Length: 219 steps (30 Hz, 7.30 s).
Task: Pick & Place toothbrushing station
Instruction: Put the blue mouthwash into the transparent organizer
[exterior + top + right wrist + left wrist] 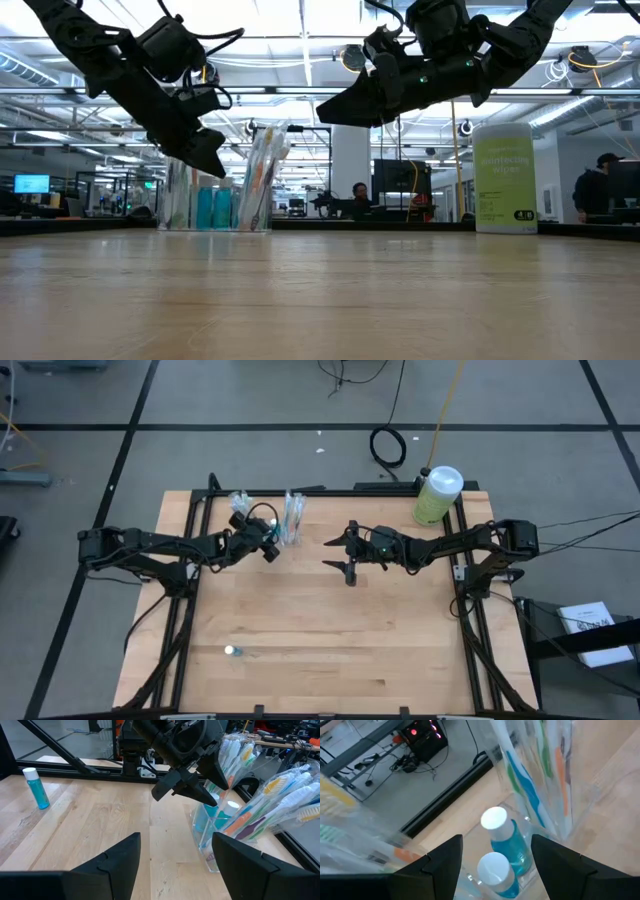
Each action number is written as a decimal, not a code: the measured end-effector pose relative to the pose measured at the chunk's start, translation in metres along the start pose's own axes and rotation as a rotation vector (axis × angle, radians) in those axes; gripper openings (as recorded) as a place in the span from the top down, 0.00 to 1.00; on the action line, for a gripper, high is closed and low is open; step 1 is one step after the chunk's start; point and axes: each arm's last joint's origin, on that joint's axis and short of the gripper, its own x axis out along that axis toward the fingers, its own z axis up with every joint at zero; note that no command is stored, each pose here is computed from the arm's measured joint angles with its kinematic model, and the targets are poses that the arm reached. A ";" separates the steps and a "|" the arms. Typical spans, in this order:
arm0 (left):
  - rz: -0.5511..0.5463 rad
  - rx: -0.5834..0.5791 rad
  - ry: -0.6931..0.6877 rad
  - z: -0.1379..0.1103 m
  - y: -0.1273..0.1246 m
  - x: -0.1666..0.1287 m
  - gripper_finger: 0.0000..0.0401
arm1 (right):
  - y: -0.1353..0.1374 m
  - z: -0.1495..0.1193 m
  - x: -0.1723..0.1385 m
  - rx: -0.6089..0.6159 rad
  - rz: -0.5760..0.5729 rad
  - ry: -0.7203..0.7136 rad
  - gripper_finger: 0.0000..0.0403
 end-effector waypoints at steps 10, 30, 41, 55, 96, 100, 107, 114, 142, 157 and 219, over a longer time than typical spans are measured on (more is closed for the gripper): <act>-0.036 -0.015 -0.067 0.008 0.001 -0.017 0.40 | 0.000 0.000 0.000 0.000 0.000 0.000 0.41; -1.050 -0.337 0.448 -0.030 -0.033 -0.151 0.40 | 0.000 0.000 0.000 -0.027 -0.004 0.000 0.41; -1.048 -0.287 0.471 -0.004 -0.068 -0.208 0.40 | 0.000 0.001 0.000 -0.027 -0.006 -0.011 0.41; -0.888 0.260 0.345 0.015 -0.112 -0.262 0.40 | 0.001 0.002 0.000 0.005 0.002 -0.022 0.41; -0.621 0.461 0.877 -0.035 -0.139 -0.232 0.41 | 0.001 0.002 0.000 -0.015 0.003 -0.023 0.41; -0.621 0.460 0.877 -0.035 -0.139 -0.232 0.50 | 0.001 0.002 0.000 -0.015 0.003 -0.023 0.41; -0.619 0.457 0.875 -0.035 -0.139 -0.232 0.70 | 0.001 0.002 0.000 -0.015 0.003 -0.023 0.41; -0.591 0.435 0.835 -0.031 -0.139 -0.226 0.76 | 0.001 0.002 0.000 -0.015 0.003 -0.022 0.41; -0.233 0.211 0.395 0.141 -0.008 -0.146 0.76 | -0.003 0.034 -0.037 -0.060 -0.080 0.022 0.41; -0.319 0.306 0.517 0.161 0.066 -0.033 0.76 | -0.004 0.033 -0.038 -0.079 -0.104 0.035 0.41; -0.541 0.438 0.851 0.107 0.047 0.091 0.59 | -0.003 0.032 -0.037 -0.101 -0.094 0.053 0.41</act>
